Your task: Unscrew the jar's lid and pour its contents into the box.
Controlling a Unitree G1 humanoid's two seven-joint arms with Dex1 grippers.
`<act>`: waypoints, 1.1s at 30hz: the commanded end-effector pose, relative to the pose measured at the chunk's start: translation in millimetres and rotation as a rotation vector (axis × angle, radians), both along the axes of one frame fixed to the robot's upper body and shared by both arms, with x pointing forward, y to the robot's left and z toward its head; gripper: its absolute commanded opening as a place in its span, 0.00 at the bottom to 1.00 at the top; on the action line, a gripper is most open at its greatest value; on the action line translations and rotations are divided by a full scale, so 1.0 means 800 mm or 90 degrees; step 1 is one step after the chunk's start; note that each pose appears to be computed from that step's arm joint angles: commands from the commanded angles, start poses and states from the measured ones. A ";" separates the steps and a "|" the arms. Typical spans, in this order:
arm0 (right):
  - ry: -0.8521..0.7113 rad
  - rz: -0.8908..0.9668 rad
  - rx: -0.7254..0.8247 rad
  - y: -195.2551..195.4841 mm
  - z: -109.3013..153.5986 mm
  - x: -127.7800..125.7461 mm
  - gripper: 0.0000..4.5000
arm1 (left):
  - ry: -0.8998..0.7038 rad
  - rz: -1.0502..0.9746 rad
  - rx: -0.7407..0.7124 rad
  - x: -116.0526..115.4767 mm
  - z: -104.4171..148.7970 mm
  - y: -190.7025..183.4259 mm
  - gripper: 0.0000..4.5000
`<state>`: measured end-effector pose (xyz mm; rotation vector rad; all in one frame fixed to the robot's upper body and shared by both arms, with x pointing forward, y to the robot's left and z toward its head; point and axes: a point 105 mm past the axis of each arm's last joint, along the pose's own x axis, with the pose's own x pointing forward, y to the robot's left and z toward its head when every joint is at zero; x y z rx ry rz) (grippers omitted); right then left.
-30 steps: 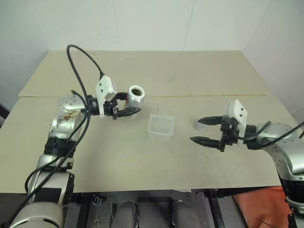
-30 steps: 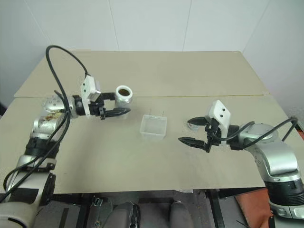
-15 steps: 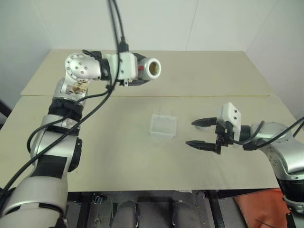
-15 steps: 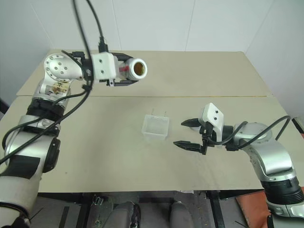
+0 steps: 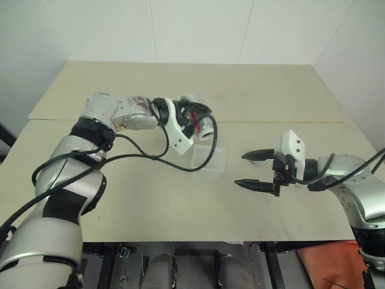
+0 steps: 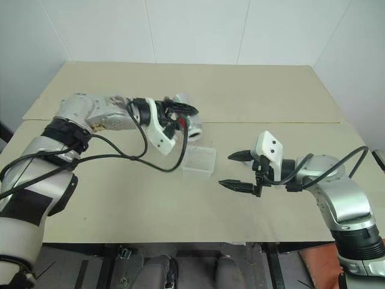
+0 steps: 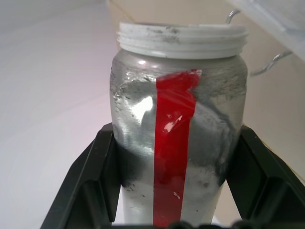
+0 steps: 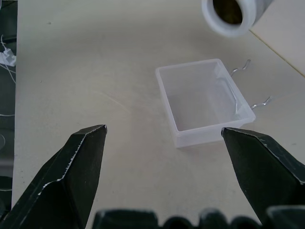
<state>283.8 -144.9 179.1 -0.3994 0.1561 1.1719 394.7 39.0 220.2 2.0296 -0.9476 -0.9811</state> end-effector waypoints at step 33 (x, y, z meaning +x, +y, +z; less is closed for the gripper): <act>-0.045 -0.001 0.042 0.012 0.030 0.006 0.99 | 0.153 0.100 -0.321 0.026 0.065 0.018 0.59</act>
